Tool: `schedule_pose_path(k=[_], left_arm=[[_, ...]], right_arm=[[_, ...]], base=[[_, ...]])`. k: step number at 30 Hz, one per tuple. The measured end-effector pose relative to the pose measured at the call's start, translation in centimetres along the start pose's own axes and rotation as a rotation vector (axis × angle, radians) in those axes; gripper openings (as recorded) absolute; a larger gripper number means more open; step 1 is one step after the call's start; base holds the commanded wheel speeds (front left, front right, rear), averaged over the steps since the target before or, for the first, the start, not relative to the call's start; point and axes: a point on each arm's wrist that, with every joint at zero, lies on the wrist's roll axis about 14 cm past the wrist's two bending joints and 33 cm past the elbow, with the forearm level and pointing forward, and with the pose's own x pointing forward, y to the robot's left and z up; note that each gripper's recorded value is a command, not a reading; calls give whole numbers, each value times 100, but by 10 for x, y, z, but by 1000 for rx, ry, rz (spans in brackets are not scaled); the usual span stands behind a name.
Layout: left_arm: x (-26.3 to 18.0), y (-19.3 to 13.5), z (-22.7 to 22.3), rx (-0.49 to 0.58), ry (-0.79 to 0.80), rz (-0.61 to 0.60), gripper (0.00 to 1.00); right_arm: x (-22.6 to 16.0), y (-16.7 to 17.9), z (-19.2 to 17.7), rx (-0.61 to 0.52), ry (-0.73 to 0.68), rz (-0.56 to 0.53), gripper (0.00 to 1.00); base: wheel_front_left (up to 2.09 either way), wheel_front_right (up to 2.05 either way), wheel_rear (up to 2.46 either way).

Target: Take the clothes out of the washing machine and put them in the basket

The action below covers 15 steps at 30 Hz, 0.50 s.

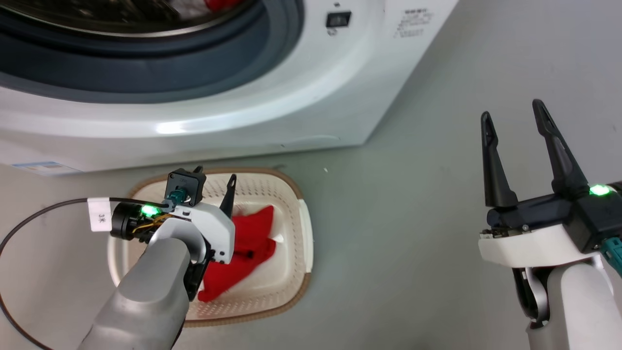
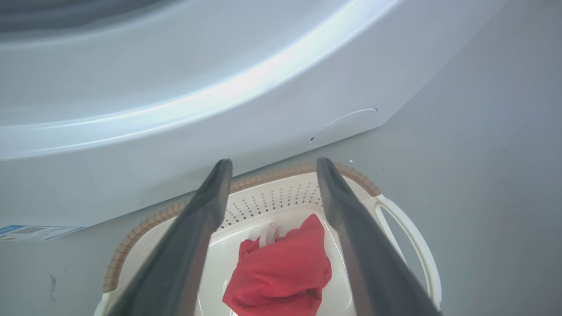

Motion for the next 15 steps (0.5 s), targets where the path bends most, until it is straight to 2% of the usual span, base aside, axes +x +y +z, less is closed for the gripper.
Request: schedule_pose_path(k=[6, 15], left_arm=[[-38, 13, 73, -37, -249, 70, 100], [-133, 28, 138, -86, -566, 205, 100]], right_arm=[[-7, 7, 20, 19, -41, 14, 100], [-31, 19, 42, 40, -72, 36, 100]], base=[[0, 0, 0], [0, 0, 0]])
